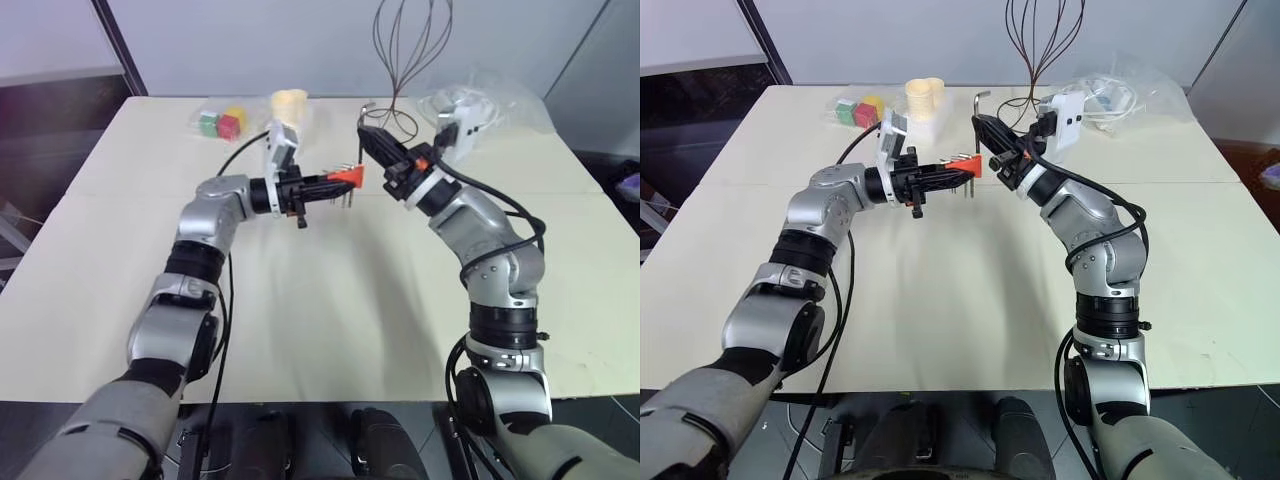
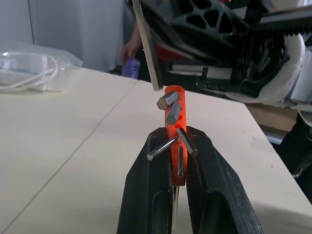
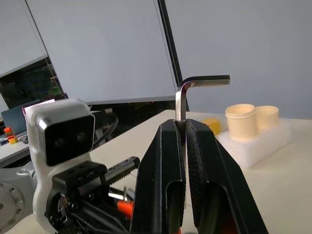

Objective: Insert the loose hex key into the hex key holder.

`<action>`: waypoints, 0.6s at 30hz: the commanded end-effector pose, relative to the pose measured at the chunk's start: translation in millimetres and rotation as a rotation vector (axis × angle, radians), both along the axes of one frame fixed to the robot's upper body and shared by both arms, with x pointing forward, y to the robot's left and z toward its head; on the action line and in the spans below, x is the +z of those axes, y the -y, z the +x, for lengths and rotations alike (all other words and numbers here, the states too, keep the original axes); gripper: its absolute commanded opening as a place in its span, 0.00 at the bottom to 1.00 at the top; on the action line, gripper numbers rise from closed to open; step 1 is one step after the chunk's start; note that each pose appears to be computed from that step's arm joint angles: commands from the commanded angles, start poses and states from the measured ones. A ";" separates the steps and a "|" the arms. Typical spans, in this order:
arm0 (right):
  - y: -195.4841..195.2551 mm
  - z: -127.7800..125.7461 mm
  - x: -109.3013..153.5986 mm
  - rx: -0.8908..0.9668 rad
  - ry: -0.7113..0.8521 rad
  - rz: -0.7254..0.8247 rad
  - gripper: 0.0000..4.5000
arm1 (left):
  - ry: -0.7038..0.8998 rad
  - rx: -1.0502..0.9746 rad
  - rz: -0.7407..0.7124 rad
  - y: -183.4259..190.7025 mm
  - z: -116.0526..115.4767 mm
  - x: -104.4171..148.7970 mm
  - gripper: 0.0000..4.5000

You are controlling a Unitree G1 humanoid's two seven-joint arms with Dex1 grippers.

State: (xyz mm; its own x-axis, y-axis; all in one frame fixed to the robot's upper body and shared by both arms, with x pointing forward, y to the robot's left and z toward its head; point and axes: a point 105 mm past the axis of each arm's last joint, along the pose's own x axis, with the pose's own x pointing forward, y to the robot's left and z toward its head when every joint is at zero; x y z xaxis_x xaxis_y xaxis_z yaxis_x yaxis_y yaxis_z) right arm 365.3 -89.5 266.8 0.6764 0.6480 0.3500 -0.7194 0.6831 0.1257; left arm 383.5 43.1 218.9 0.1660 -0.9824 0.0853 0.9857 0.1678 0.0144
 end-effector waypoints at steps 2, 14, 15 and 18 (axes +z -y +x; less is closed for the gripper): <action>0.5 -7.3 18.0 0.011 0.072 0.025 0.00 | 0.053 -0.001 -0.004 -2.3 -1.3 10.6 0.00; -1.8 -8.7 13.8 0.021 0.059 0.023 0.00 | 0.066 0.023 -0.021 -2.2 2.3 16.2 0.00; -2.1 -9.0 13.1 0.022 0.057 0.023 0.00 | 0.068 0.025 -0.022 -2.2 2.6 16.5 0.00; -2.4 -9.7 11.6 0.023 0.053 0.023 0.00 | 0.073 0.028 -0.025 -1.9 3.2 17.7 0.00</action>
